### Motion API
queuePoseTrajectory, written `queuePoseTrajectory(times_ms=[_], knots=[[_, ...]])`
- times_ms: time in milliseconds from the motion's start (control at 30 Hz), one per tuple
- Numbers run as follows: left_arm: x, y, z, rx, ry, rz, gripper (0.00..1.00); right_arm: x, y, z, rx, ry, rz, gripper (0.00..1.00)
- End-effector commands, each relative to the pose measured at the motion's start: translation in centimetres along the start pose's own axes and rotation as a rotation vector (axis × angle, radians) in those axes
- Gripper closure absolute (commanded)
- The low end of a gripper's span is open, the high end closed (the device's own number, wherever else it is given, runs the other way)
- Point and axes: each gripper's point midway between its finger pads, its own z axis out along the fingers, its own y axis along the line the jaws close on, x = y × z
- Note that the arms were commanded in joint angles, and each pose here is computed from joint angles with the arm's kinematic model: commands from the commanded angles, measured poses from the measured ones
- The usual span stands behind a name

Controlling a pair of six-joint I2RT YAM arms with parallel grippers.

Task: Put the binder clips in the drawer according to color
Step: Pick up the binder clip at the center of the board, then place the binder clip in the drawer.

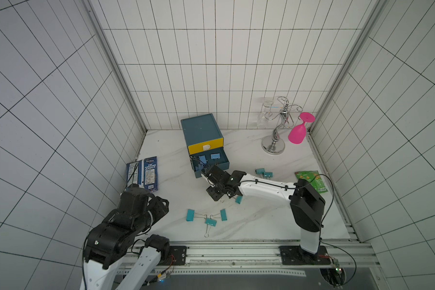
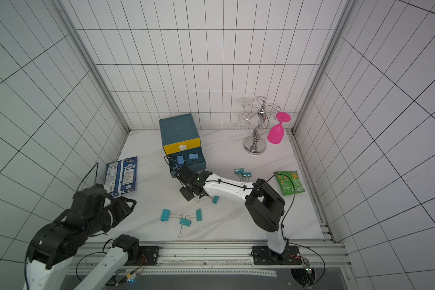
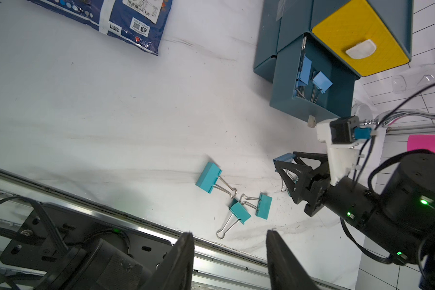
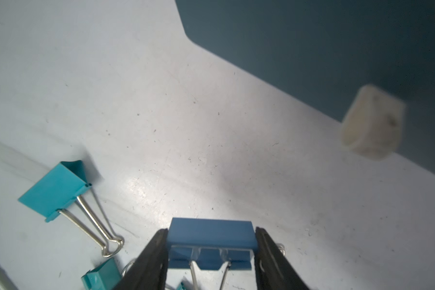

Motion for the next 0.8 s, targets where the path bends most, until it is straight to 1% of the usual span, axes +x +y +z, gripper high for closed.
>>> queuePoseTrajectory(times_ms=[0,200,333,467,633,767], knots=[[-0.9,-1.5,0.8,0.045,-0.018,0.012,0.5,-1.1,-0.2,-3.0,0.02,-0.066,0.03,0.48],[-1.9,-3.5,2.4,0.086,-0.014,0.024,0.5,-3.2,-2.0,-7.9,0.057,-0.171,0.084,0.48],[-2.6,-5.1,3.5,0.117,-0.013,0.029,0.5,-4.9,-4.4,-10.3,0.073,-0.229,0.171,0.48],[-3.2,-6.4,4.5,0.141,-0.008,0.037,0.5,-7.2,-6.7,-12.2,0.045,-0.287,0.281,0.48],[-3.8,-7.8,5.8,0.167,0.008,0.049,0.5,-10.9,-8.1,-13.2,-0.016,-0.347,0.364,0.47],[-4.1,-8.7,6.7,0.176,0.022,0.066,0.5,-13.9,-7.8,-12.6,-0.054,-0.373,0.357,0.47]])
